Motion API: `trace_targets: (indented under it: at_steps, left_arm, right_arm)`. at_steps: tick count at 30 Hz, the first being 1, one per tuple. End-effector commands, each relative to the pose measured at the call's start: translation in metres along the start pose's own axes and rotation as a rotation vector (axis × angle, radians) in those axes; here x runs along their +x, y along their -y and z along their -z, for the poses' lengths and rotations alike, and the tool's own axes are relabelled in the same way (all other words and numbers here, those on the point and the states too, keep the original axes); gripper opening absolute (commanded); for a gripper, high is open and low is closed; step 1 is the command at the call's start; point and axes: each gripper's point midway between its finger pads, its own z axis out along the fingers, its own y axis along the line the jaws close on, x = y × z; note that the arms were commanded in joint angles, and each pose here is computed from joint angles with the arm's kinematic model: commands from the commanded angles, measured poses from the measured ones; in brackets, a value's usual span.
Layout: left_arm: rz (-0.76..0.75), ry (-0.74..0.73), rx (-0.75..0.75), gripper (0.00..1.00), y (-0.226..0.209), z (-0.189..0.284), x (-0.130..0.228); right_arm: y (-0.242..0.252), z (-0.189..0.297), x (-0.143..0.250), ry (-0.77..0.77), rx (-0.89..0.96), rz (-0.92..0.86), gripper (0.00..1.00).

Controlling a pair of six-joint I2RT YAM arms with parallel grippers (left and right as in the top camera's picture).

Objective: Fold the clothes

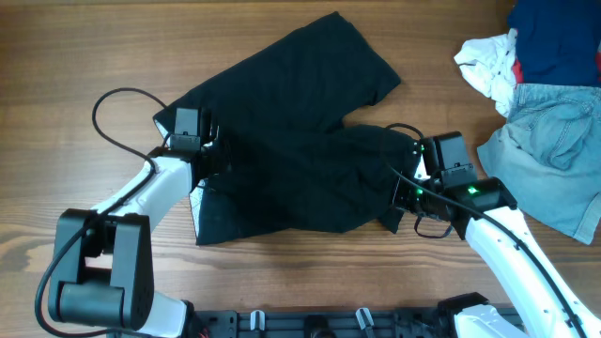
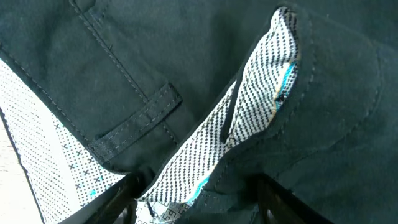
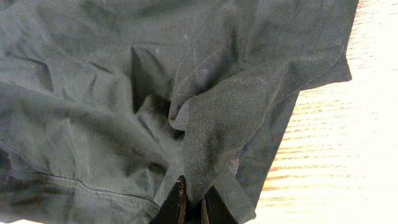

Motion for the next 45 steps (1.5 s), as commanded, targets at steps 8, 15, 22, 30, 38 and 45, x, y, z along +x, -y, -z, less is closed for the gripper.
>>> trace_targets:
  at_steps: [8,15,22,30,38,45]
  left_arm:
    - [-0.033,-0.092,0.058,0.36,0.008,0.000,0.018]
    - [-0.032,-0.162,0.035,0.57,0.002,0.002,0.034]
    - [-0.028,-0.168,0.097,0.57,0.014,0.009,0.031]
    - [0.019,-0.362,0.107,0.26,0.013,0.021,0.075]
    - [0.202,-0.456,0.039,0.04,-0.006,0.043,0.075]
    - [0.273,-0.559,0.135,0.04,0.010,0.098,0.069]
  right_arm:
    - [0.004,0.003,-0.007,0.024,0.036,0.019,0.08]
    - [0.004,0.003,-0.006,0.023,0.036,0.019,0.08]
    - [0.004,0.003,-0.007,0.024,0.036,0.019,0.08]
    - [0.004,0.003,-0.006,0.024,0.036,0.021,0.08]
    - [0.003,0.003,-0.008,0.029,0.033,0.023,0.08]
    - [0.003,0.003,-0.008,0.029,0.033,0.022,0.08]
